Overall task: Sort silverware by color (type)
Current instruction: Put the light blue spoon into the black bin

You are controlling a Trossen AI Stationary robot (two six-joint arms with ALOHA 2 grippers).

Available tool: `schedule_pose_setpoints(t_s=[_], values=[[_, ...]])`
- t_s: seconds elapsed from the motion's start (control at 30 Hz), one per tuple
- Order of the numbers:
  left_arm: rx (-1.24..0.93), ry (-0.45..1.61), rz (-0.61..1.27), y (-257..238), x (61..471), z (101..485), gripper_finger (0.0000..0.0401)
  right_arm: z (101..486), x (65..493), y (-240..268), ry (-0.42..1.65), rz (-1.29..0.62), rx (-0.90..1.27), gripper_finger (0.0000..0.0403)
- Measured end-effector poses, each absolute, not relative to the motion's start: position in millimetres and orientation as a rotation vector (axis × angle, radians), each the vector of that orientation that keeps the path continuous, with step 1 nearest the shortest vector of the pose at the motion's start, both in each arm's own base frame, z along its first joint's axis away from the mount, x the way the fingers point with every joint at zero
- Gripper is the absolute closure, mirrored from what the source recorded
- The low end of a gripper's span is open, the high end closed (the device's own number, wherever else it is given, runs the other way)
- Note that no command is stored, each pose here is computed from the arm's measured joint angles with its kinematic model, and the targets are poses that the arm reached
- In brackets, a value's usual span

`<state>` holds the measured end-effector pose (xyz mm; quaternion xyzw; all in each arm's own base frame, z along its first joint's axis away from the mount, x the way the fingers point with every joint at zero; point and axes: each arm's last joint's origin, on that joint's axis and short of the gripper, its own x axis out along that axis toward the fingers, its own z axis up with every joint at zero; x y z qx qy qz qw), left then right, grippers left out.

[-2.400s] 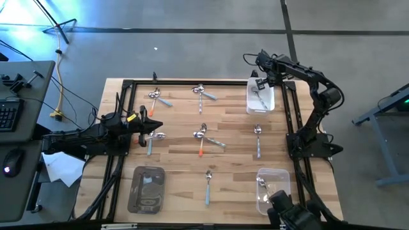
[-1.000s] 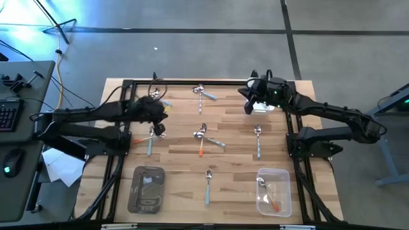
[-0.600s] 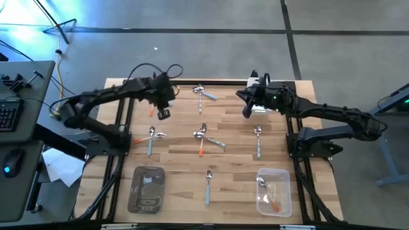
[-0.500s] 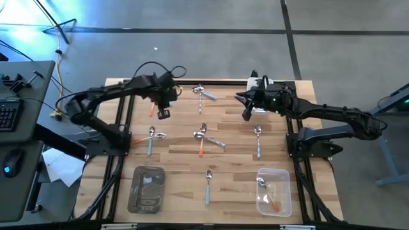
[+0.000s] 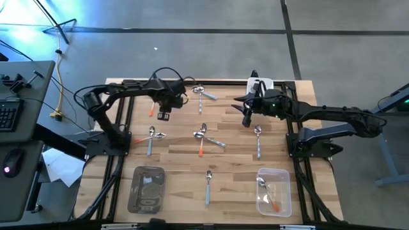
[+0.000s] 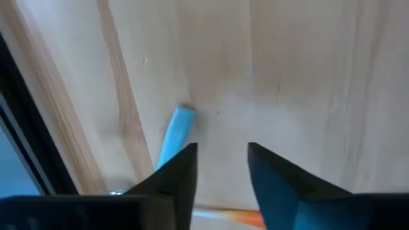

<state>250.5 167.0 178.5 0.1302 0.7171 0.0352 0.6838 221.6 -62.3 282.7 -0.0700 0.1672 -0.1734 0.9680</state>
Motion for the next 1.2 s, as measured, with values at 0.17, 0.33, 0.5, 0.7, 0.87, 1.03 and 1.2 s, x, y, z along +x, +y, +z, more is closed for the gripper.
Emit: schedule_pose_setpoints(t_s=[0.17, 0.33, 0.5, 0.7, 0.87, 1.03, 1.2], values=[[0.319, 1.609, 0.087, 174, 256, 168, 0.0227, 283, 222, -62, 0.340, -0.348, -0.158, 0.0284], [0.386, 1.690, 0.081, 178, 258, 152, 0.0220, 283, 222, -62, 0.340, -0.348, -0.160, 0.0284], [0.408, 1.756, 0.076, 181, 260, 137, 0.0219, 283, 222, -62, 0.341, -0.347, -0.160, 0.0284], [0.424, 1.775, 0.096, 183, 261, 134, 0.0219, 283, 222, -62, 0.340, -0.347, -0.160, 0.0284], [0.415, 1.784, 0.094, 182, 259, 134, 0.0222, 283, 222, -62, 0.341, -0.347, -0.160, 0.0284], [0.411, 1.788, 0.093, 182, 259, 134, 0.0251, 283, 222, -62, 0.341, -0.347, -0.160, 0.0284], [0.407, 1.791, 0.100, 182, 258, 133, 0.0308, 283, 222, -62, 0.341, -0.347, -0.160, 0.0284]])
